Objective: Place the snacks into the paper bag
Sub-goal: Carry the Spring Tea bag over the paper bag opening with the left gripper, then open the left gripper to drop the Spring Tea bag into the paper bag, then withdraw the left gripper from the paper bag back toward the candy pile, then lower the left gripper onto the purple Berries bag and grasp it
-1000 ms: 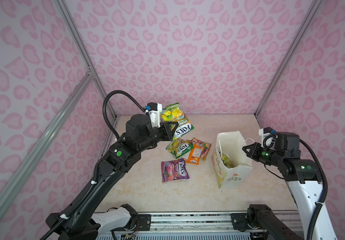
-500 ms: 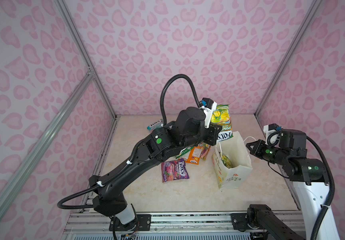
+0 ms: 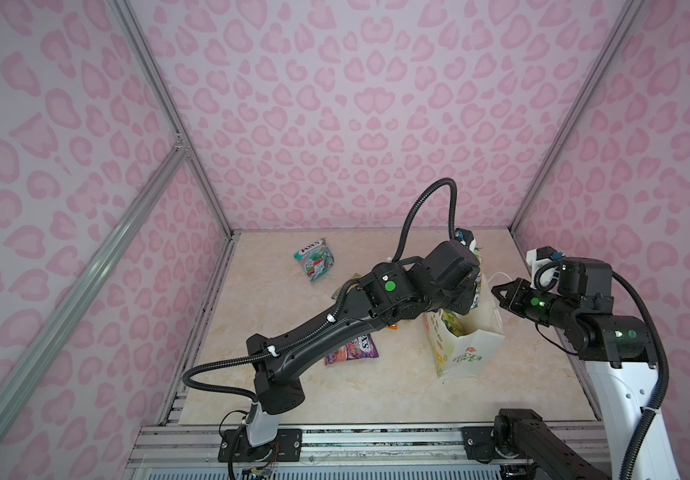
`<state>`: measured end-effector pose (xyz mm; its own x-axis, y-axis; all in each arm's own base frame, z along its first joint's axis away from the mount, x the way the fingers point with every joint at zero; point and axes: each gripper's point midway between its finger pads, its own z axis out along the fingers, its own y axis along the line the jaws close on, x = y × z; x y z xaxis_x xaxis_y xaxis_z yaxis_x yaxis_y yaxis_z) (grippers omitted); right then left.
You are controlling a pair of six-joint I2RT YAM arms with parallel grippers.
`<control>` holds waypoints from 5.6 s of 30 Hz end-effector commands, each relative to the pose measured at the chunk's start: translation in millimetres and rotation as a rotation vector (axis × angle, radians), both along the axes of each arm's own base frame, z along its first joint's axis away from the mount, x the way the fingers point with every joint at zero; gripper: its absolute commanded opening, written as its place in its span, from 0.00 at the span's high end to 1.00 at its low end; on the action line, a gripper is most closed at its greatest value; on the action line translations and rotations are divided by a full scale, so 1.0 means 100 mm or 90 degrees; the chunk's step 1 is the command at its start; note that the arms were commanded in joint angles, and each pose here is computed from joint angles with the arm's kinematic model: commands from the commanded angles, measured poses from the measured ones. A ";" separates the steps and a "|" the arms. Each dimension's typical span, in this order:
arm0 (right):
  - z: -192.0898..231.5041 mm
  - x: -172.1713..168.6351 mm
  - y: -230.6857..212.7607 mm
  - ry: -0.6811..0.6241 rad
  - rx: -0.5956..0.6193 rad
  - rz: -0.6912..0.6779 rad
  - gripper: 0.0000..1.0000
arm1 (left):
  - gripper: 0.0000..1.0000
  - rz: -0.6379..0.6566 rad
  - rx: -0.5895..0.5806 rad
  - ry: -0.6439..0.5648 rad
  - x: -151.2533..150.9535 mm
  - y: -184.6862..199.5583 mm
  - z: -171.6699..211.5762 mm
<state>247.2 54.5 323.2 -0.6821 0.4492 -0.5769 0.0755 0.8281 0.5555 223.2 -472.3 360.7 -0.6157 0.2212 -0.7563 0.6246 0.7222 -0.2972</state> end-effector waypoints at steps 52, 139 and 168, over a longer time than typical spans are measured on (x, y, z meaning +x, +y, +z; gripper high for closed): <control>-0.10 -0.05 0.03 0.000 0.003 0.013 1.00 | 0.02 -0.110 -0.104 -0.063 -0.23 0.52 0.68; -0.37 -0.05 0.02 0.006 0.003 0.010 1.00 | 0.03 0.235 -0.298 0.512 0.56 2.38 -3.16; -0.38 -0.06 0.07 0.005 0.018 0.020 1.00 | 0.03 0.443 -0.269 0.545 0.10 2.32 -2.68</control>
